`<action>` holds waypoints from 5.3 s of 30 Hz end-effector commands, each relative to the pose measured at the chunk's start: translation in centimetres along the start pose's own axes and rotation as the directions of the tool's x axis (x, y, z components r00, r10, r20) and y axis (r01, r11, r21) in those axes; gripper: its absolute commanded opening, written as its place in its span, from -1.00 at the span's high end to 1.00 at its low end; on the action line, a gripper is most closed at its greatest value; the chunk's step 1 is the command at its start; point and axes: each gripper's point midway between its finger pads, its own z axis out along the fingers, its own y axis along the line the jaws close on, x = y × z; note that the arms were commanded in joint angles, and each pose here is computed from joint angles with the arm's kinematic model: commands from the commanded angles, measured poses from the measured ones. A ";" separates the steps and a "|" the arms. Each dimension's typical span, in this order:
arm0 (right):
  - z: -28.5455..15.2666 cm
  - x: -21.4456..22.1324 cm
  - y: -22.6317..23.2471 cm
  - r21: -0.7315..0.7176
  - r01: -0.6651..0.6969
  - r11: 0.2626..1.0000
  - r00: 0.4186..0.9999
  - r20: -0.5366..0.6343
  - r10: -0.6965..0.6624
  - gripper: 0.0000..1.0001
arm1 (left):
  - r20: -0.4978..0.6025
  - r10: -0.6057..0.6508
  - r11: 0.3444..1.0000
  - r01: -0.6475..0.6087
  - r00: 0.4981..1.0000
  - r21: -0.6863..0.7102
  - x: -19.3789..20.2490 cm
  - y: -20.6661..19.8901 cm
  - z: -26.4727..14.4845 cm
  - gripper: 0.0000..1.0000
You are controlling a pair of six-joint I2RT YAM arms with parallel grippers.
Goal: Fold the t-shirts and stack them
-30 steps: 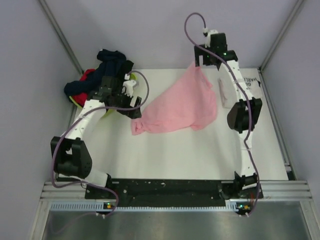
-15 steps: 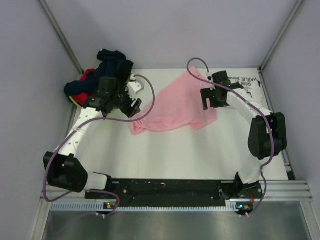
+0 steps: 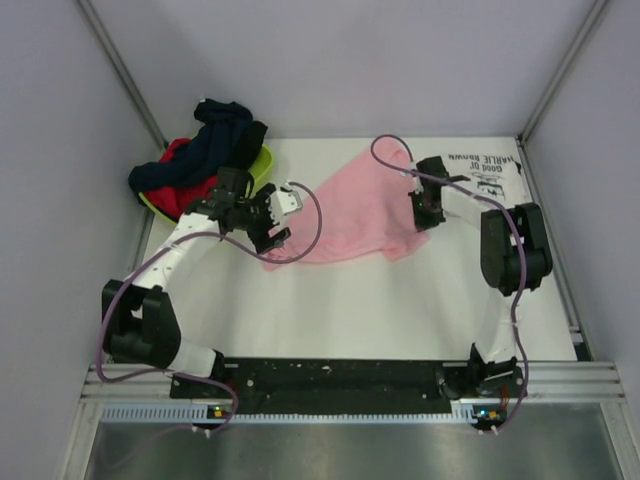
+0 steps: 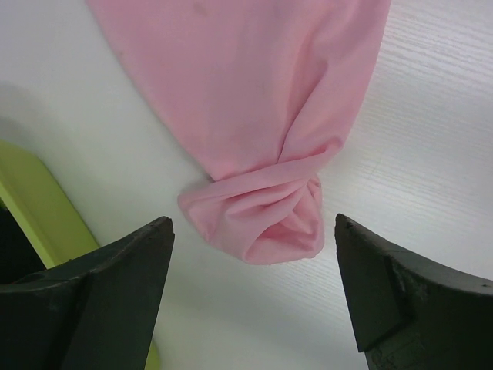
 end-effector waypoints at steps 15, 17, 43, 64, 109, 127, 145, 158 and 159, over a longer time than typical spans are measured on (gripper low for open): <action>-21.9 -7.3 2.3 -0.164 0.202 0.966 0.872 0.480 -0.101 1.00 | -0.144 0.072 0.993 -0.056 0.987 0.107 6.1 2.5 5.7 -0.80; -22.8 -7.7 2.5 -0.170 0.218 0.961 0.859 0.500 -0.106 1.00 | -0.142 0.063 0.993 -0.048 0.988 0.106 6.1 2.5 6.5 -0.81; -47.0 -10.0 -1.3 -0.153 0.067 0.986 0.522 0.848 0.096 1.00 | 0.042 -0.020 0.688 0.044 0.999 -0.725 -11.4 11.6 -21.4 1.00; -45.4 -20.8 -1.6 -0.030 0.132 0.991 0.475 0.879 -0.037 1.00 | 0.088 0.033 0.531 0.058 0.996 -0.845 -16.0 19.7 -22.1 1.00; -14.0 11.3 0.3 -0.220 -0.258 0.941 0.965 -0.008 0.262 1.00 | -0.301 0.222 0.975 -0.216 0.927 0.053 5.2 -0.3 5.2 -0.80; -11.6 9.8 -1.2 -0.128 -0.302 0.945 0.953 -0.008 0.304 0.13 | -0.404 0.328 0.886 -0.130 0.854 0.444 12.0 -8.8 1.5 -0.16; -20.6 18.3 0.2 -0.047 -0.456 0.889 0.866 -0.254 0.431 -0.24 | -0.240 0.263 0.962 -0.235 0.934 0.136 5.2 -3.3 0.1 -0.56; -11.7 19.5 -2.3 0.139 -0.500 0.855 0.832 -0.199 0.518 -0.41 | -0.254 0.370 0.903 -0.281 0.894 0.325 9.4 -5.2 3.7 -0.59; -11.0 19.0 -1.7 0.106 -0.509 0.854 0.831 -0.196 0.520 -0.40 | -0.263 0.369 0.903 -0.277 0.892 0.327 9.8 -5.2 3.8 -0.50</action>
